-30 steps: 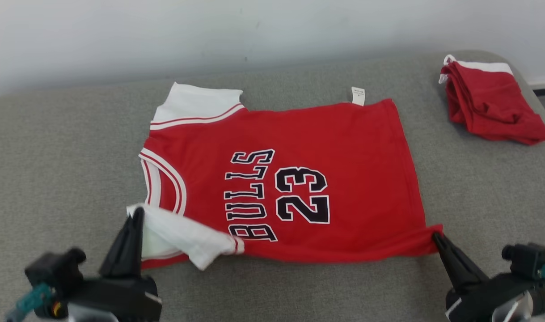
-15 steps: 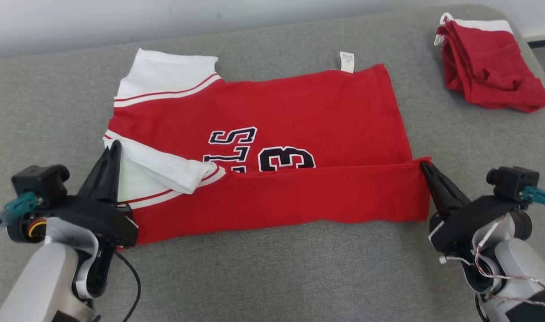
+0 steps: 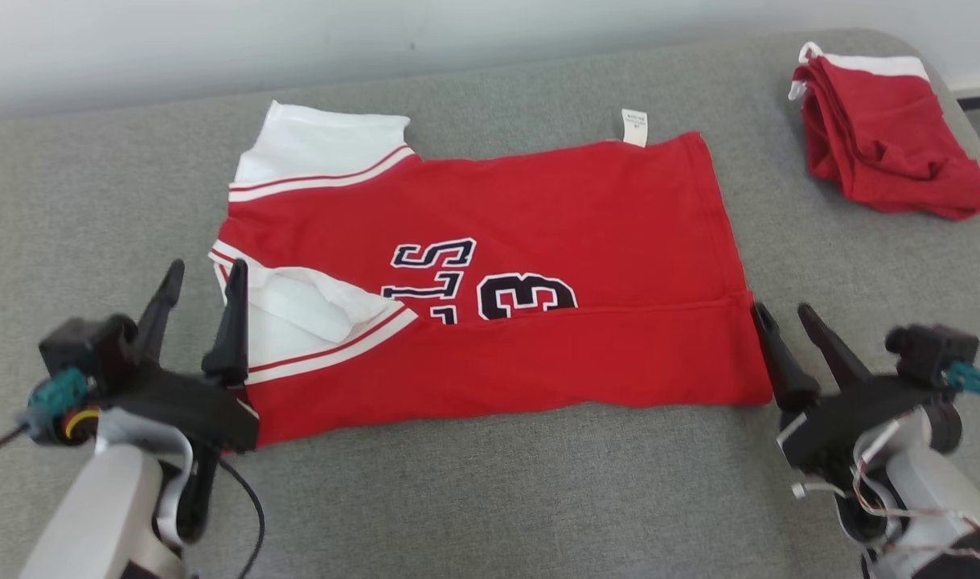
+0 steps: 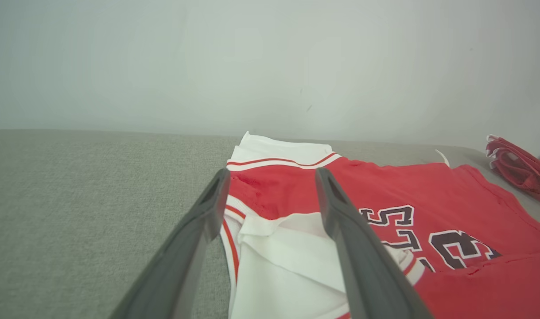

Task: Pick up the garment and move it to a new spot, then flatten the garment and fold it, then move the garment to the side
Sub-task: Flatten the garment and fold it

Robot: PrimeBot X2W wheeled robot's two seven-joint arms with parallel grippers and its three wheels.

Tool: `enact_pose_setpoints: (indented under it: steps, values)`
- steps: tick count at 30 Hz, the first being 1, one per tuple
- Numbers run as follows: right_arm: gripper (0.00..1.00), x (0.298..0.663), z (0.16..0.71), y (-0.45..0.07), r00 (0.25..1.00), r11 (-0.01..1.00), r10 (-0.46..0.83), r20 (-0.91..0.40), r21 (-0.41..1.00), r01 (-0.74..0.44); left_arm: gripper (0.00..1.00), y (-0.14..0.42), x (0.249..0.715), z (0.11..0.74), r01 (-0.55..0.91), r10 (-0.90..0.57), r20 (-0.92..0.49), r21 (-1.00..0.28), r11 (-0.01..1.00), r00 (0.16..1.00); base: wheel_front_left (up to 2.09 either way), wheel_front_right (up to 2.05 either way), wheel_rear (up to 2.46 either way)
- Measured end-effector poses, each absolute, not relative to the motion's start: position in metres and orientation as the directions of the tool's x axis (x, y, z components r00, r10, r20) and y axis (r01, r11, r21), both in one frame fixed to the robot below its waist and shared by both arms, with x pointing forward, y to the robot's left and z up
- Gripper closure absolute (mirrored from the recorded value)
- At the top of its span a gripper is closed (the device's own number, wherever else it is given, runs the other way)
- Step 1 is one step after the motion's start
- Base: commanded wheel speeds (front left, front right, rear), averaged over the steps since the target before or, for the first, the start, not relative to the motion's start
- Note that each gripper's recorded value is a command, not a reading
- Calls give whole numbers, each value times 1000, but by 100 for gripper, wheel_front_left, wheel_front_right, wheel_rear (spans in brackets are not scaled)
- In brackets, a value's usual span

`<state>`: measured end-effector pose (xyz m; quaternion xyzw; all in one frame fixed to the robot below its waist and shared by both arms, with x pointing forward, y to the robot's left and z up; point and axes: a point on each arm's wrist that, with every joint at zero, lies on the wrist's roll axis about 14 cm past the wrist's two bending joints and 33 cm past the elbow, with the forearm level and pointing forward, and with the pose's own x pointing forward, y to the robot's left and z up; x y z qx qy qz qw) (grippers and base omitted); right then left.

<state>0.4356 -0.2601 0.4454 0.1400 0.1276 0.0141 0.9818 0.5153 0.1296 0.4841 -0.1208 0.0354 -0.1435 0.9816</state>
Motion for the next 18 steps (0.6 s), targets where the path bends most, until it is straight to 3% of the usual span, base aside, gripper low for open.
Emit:
enact_pose_setpoints:
  steps: [6, 18]
  values:
    - [0, 411, 435, -262, 963, 961, 63, -262, 277, 13, 0, 139, 486, 484, 238, -252, -20, -262, 935, 968, 0, 0, 0]
    - [0, 397, 413, -250, 944, 948, 74, -321, 316, 34, 0, 144, 441, 421, 161, -230, -235, -280, 946, 944, 0, 0, 0]
